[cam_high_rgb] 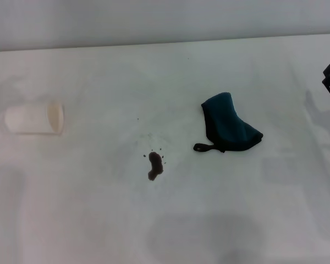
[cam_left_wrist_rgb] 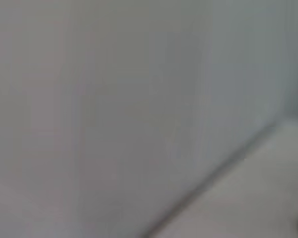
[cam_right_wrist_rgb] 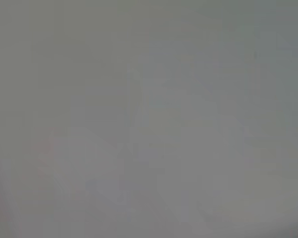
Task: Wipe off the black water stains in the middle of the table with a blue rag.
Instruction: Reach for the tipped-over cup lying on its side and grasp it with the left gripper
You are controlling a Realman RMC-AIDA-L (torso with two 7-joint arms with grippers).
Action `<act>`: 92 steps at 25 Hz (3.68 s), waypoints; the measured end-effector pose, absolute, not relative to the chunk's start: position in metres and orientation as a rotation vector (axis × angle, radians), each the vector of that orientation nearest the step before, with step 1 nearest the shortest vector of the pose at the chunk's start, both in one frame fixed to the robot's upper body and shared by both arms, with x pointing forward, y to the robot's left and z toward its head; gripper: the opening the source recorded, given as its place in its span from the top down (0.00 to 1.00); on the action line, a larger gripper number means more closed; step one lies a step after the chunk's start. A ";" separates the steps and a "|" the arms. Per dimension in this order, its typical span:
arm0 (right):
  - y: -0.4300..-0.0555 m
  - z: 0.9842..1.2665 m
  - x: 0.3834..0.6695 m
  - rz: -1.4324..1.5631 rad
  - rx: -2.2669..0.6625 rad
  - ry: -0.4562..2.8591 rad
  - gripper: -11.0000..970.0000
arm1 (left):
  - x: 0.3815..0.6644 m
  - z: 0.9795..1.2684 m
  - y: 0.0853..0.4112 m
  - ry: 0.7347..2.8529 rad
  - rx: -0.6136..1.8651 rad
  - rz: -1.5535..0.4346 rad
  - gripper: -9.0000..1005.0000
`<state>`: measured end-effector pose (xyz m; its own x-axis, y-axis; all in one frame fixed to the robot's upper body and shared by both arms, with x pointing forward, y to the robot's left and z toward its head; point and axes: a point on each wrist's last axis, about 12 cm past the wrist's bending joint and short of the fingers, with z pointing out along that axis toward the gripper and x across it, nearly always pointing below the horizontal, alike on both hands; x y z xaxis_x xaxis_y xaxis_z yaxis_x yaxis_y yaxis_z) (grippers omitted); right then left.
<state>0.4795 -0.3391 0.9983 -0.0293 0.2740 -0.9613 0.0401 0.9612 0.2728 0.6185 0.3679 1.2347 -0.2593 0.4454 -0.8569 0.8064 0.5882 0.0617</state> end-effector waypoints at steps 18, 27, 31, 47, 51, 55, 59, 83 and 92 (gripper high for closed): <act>-0.325 0.994 0.479 0.238 0.276 1.613 0.10 | 0.632 1.224 0.340 1.935 1.654 -0.123 0.11; -0.319 0.998 0.487 0.262 0.286 1.597 0.10 | 0.635 1.184 0.311 1.899 1.763 0.018 0.11; -0.319 0.999 0.487 0.269 0.287 1.592 0.10 | 0.638 1.177 0.304 1.877 1.778 0.009 0.11; -0.315 1.000 0.490 0.282 0.284 1.587 0.10 | 0.646 1.138 0.282 1.855 1.868 0.011 0.11; -0.315 1.000 0.489 0.284 0.286 1.589 0.10 | 0.645 1.122 0.277 1.866 1.893 0.027 0.11; -0.313 0.998 0.488 0.290 0.292 1.594 0.10 | 0.643 1.111 0.276 1.873 1.881 0.037 0.11; -0.312 0.998 0.487 0.293 0.293 1.597 0.10 | 0.642 1.103 0.277 1.887 1.867 0.048 0.11; -0.311 1.000 0.483 0.304 0.283 1.574 0.10 | 0.640 1.088 0.270 2.044 1.526 -0.071 0.11; -0.315 1.001 0.480 0.297 0.280 1.554 0.10 | 0.635 1.080 0.271 2.055 1.424 -0.118 0.13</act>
<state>0.4803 -0.3149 1.0014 -0.0045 0.3594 -0.9332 -0.0096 0.9331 0.3594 0.6352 0.2707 1.0804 -0.2194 0.8141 -0.5377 0.8701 0.4126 0.2697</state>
